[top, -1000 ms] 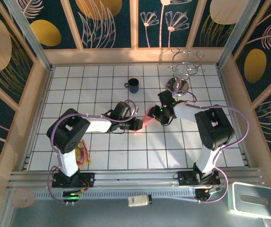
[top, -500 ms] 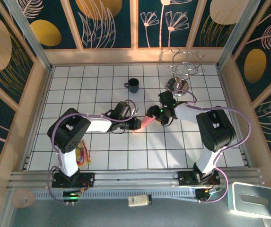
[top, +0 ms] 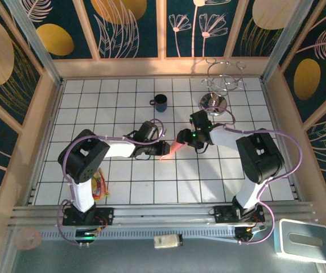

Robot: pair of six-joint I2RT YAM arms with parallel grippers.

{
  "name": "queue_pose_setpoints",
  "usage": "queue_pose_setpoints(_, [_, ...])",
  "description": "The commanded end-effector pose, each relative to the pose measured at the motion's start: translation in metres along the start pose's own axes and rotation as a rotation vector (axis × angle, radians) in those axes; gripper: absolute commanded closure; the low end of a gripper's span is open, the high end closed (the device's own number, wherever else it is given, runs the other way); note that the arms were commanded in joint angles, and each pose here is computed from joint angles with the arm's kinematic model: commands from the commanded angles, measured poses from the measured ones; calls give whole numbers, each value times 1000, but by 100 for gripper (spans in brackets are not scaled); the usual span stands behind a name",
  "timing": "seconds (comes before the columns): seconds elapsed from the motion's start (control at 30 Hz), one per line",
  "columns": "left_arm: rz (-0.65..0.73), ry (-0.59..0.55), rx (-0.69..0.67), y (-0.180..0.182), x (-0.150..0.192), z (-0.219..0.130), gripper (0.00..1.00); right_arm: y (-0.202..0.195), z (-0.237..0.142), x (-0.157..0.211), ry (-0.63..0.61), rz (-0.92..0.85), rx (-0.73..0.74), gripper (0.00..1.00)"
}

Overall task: Fold a paper plane with a square sheet of paper (pick it up from the middle)
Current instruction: Fold the wing for the fifth time at the center of the table.

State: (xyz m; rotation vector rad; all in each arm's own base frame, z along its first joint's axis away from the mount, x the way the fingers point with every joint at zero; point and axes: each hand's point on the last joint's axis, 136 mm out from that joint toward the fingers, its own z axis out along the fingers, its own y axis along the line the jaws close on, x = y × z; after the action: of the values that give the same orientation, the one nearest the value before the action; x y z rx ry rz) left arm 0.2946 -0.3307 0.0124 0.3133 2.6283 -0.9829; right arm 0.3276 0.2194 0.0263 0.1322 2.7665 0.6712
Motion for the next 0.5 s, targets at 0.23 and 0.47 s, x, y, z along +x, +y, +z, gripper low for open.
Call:
queue_pose_setpoints(0.23, [-77, 138, -188, 59, 54, 29, 78, -42, 31, 23, 85, 9, 222, 56])
queue_pose_setpoints(0.47, [-74, 149, -216, 65, 56, 28, 79, -51, 42, 29, 115, 14, 262, 56])
